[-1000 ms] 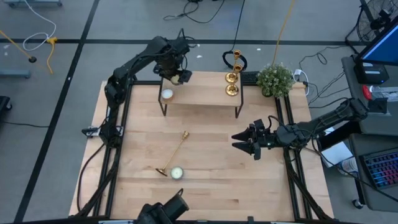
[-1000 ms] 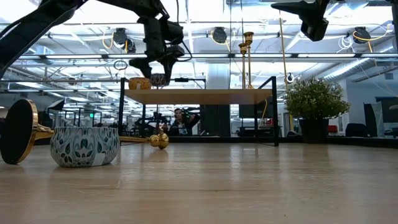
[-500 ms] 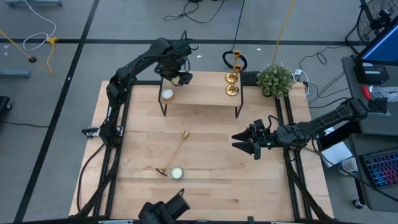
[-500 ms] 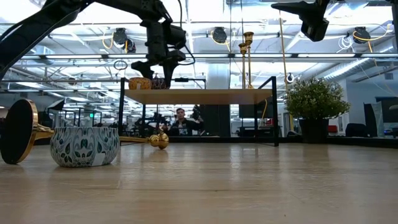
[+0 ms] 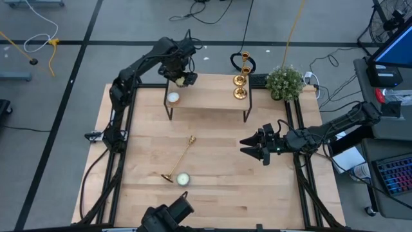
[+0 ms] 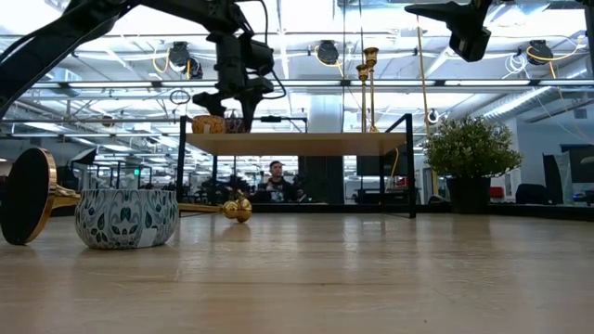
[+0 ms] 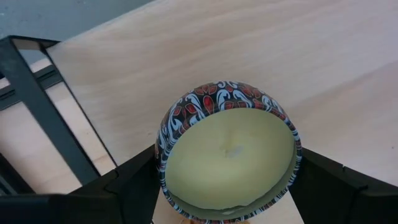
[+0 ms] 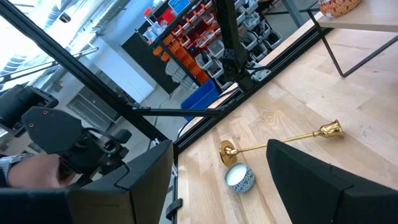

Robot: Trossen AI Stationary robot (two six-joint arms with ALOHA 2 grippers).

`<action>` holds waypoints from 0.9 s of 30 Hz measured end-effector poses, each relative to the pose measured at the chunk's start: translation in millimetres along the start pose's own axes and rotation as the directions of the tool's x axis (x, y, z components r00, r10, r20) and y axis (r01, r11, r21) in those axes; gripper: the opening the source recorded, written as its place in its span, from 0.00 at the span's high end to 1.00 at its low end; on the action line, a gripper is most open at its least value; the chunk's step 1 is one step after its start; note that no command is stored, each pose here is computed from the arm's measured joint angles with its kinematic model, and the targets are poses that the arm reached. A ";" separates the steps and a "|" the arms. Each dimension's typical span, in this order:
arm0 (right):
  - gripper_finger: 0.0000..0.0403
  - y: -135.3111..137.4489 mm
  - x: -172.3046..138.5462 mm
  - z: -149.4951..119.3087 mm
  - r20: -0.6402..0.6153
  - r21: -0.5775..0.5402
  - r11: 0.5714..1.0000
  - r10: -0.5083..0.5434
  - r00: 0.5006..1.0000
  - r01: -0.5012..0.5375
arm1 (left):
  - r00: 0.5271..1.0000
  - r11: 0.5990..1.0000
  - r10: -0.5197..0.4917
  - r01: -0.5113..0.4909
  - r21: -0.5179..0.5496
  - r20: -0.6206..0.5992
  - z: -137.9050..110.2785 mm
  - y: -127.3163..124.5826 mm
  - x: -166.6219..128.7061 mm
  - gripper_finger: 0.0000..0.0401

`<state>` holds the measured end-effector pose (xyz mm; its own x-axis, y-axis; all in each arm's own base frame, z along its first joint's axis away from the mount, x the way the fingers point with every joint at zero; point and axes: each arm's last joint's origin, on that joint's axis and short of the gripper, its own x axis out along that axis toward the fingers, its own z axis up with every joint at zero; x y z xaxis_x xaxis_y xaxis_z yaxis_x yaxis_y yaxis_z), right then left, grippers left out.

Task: Pick & Place candle stick holders
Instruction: Put the black scented candle aligned with the orange scented candle on the shelf

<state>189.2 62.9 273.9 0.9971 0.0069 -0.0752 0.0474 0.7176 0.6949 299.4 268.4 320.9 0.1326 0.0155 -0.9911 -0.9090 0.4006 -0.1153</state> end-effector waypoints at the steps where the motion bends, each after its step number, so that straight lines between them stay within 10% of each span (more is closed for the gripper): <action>1: 0.36 0.0 0.0 0.0 0.000 0.000 1.000 0.000 1.000 0.000 | 1.000 1.000 0.000 0.000 -0.003 0.000 0.5 1.1 -0.1 0.26; 27: 0.36 0.0 0.0 -0.1 0.000 -0.001 1.000 0.000 1.000 0.000 | 0.994 0.985 0.065 -0.079 -0.154 -0.092 -5.9 4.7 28.5 0.26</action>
<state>189.3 62.9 273.8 0.9971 0.0069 -0.0755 0.0476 0.7182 0.6942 296.6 265.3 291.7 0.0361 -0.0429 -0.9984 -0.9666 0.2520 -0.0458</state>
